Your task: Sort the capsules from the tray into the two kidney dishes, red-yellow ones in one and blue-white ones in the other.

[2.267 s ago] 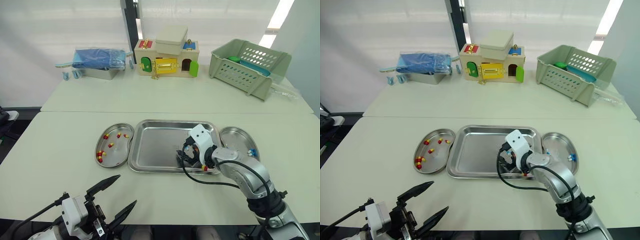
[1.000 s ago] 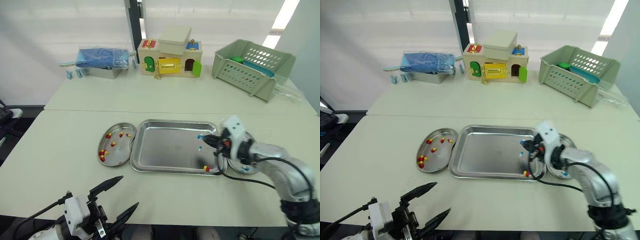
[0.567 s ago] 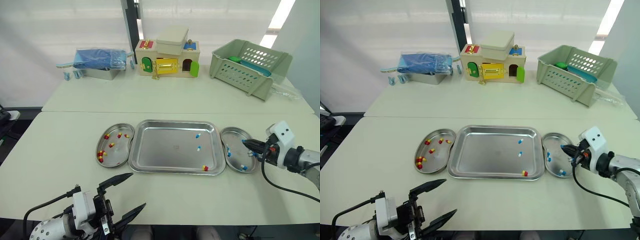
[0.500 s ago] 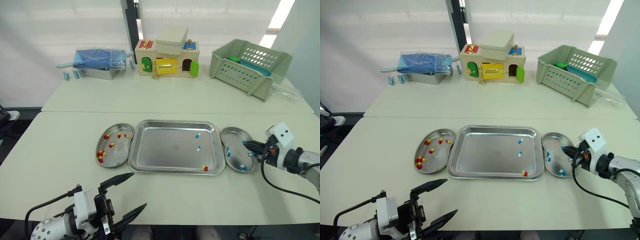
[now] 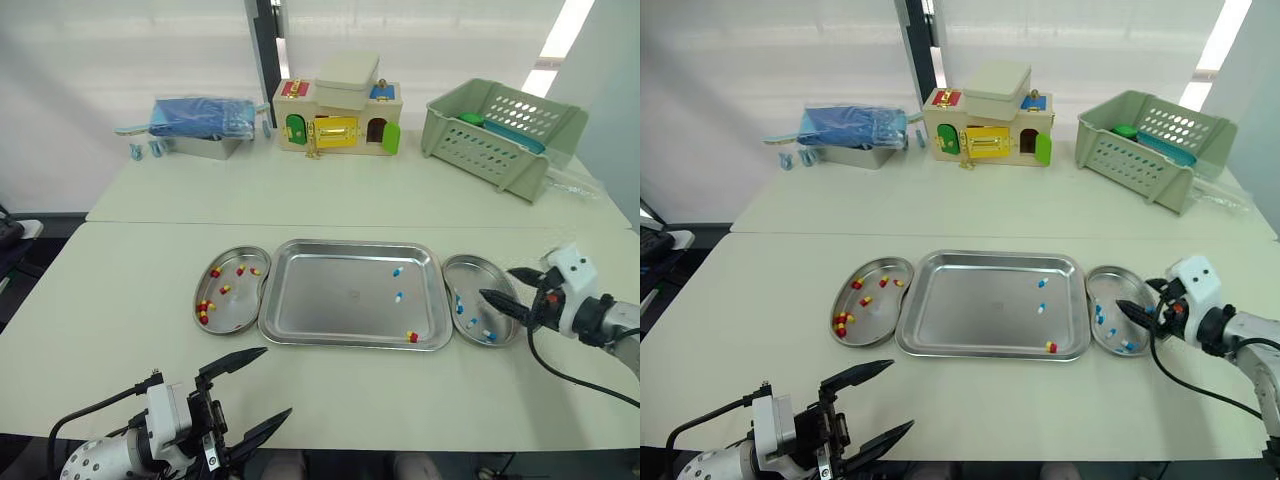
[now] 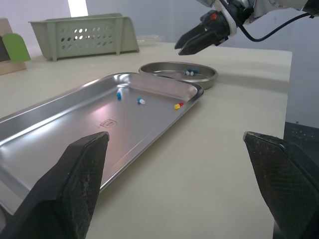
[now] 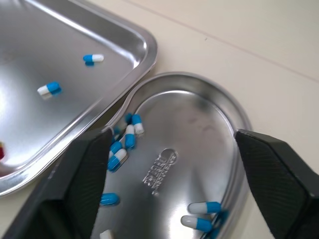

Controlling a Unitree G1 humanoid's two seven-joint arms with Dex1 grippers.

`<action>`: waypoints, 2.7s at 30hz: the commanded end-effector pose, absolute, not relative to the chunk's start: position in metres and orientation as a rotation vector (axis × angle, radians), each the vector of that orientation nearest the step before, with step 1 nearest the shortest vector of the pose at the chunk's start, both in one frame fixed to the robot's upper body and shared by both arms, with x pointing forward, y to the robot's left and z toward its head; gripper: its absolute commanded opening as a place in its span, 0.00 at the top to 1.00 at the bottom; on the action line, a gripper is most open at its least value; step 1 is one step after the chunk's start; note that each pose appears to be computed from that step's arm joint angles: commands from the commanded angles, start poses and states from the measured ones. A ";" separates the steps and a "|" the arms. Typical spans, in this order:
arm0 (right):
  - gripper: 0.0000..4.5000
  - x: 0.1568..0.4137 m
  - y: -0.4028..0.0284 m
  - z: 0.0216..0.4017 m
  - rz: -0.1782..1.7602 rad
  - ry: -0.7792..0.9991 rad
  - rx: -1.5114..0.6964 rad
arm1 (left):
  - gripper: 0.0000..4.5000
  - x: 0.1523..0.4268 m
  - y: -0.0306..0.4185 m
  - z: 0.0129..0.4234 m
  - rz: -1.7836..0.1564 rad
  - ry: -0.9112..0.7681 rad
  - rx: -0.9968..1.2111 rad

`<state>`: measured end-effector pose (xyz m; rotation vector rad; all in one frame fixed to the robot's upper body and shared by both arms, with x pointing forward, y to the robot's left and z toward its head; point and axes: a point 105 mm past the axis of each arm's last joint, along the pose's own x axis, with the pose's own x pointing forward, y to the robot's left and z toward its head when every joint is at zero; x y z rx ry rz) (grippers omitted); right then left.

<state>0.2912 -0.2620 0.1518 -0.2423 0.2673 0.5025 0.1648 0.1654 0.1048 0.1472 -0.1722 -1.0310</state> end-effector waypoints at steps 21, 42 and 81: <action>0.01 0.284 -0.366 0.147 0.194 0.130 -0.204 | 0.00 0.162 0.173 0.105 -0.926 -0.168 0.145; 0.01 0.281 -0.284 0.181 0.556 0.086 -0.224 | 0.00 0.162 0.176 0.099 -0.918 -0.162 0.143; 0.01 0.317 -0.114 0.119 0.867 0.411 -0.467 | 0.00 0.154 0.173 0.096 -0.930 -0.155 0.138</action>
